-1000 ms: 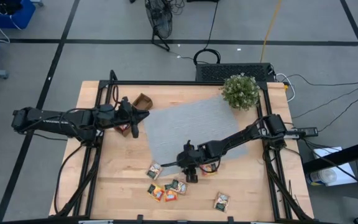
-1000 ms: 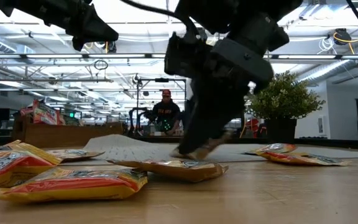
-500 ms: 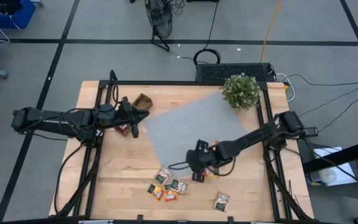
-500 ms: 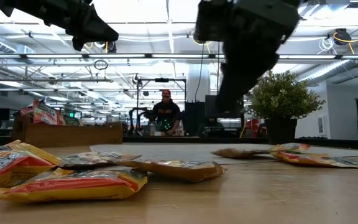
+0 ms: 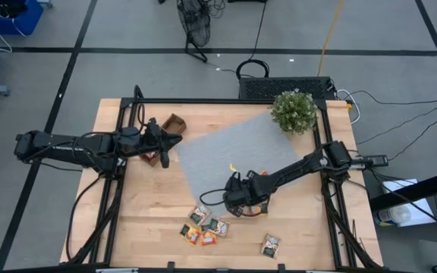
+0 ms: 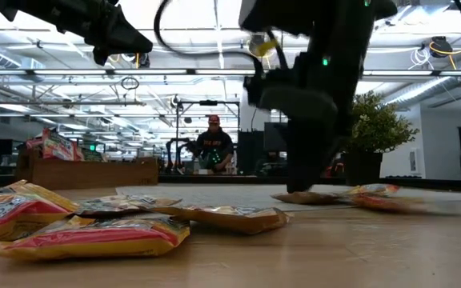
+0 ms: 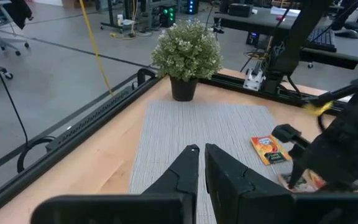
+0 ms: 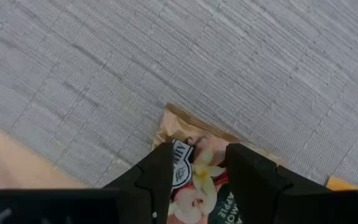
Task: Pick & Place Tea
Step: Put the brown tea bag into the middle section of the wooden organizer
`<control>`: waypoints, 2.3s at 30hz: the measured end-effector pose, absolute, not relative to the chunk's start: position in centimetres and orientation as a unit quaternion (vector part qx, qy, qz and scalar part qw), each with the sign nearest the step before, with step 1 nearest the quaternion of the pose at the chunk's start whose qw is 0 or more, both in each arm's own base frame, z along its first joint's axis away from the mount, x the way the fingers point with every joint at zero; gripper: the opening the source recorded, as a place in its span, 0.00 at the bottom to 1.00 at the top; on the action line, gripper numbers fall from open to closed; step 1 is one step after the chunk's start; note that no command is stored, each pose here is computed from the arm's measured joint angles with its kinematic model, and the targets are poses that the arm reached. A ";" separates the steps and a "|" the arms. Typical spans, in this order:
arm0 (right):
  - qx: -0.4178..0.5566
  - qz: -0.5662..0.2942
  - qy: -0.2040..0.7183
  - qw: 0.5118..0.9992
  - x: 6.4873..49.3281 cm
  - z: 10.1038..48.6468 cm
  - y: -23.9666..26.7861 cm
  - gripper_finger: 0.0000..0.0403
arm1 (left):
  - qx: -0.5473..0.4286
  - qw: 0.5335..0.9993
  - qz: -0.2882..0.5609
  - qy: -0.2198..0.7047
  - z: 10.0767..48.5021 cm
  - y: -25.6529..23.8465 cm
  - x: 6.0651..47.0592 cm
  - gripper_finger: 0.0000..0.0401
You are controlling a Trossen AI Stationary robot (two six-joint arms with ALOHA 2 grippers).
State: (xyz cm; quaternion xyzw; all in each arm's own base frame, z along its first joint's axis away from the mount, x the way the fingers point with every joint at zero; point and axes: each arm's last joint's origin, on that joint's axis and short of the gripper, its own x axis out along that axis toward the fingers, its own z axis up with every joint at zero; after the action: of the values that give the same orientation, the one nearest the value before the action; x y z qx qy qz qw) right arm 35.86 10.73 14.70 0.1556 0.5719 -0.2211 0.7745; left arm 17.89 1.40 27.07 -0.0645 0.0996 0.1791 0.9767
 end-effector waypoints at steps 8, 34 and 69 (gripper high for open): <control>0.225 -0.237 0.575 0.750 35.9 14.4 10.9 0.33 | -0.064 0.977 0.179 0.100 27.1 1.4 17.9 0.09; 0.122 0.011 0.502 0.856 37.2 15.9 11.9 0.33 | -0.064 0.977 0.179 0.099 27.1 1.4 17.9 0.09; 0.036 -0.067 0.510 0.857 36.2 15.4 12.2 0.33 | -0.064 0.977 0.179 0.099 27.1 1.4 17.9 0.09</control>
State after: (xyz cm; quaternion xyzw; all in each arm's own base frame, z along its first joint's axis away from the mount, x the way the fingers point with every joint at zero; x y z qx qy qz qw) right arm 36.18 12.20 15.35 0.0361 0.5096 -0.0675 0.8570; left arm 17.90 1.41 27.10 -0.0640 0.0993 0.1794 0.9767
